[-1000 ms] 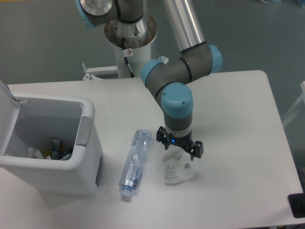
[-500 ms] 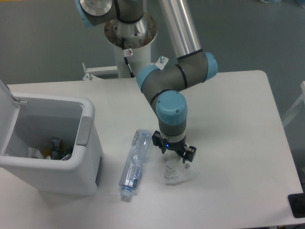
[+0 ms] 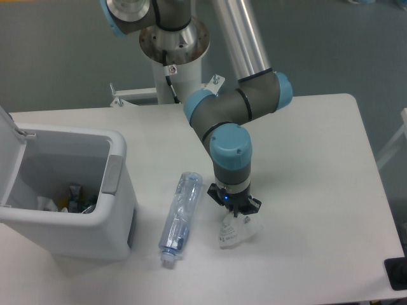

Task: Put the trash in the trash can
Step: 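Close the gripper on the plastic bag, then lift the bag and carry it over the white trash bin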

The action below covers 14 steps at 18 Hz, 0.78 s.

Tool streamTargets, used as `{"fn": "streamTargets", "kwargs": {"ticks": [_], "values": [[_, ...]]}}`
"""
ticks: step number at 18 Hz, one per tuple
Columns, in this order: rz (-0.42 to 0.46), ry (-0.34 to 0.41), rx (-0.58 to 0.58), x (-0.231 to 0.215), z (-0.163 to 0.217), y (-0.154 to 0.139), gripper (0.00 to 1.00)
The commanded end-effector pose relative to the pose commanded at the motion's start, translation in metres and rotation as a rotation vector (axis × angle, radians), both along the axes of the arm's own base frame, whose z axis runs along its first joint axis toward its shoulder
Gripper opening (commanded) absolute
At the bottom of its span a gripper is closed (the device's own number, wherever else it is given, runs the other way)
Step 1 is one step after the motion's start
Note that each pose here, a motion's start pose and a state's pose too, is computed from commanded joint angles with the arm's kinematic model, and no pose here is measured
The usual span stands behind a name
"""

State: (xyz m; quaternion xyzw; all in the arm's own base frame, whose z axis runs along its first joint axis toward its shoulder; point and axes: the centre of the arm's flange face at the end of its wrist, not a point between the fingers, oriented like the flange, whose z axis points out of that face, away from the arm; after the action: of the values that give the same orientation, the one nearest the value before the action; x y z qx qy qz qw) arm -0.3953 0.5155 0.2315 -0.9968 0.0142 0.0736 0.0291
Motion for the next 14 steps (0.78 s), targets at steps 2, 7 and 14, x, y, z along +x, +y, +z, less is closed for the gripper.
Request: {"fn": "streamTargets", "kwargs": {"ticks": [2, 7, 14], "values": [[0.062, 0.022, 0.040, -0.006, 0.019, 0.006, 0.00], [0.082, -0.022, 0.237, -0.001, 0.087, 0.014, 0.00], [0.134, -0.151, 0.522, 0.037, 0.184, 0.006, 0.00]]}}
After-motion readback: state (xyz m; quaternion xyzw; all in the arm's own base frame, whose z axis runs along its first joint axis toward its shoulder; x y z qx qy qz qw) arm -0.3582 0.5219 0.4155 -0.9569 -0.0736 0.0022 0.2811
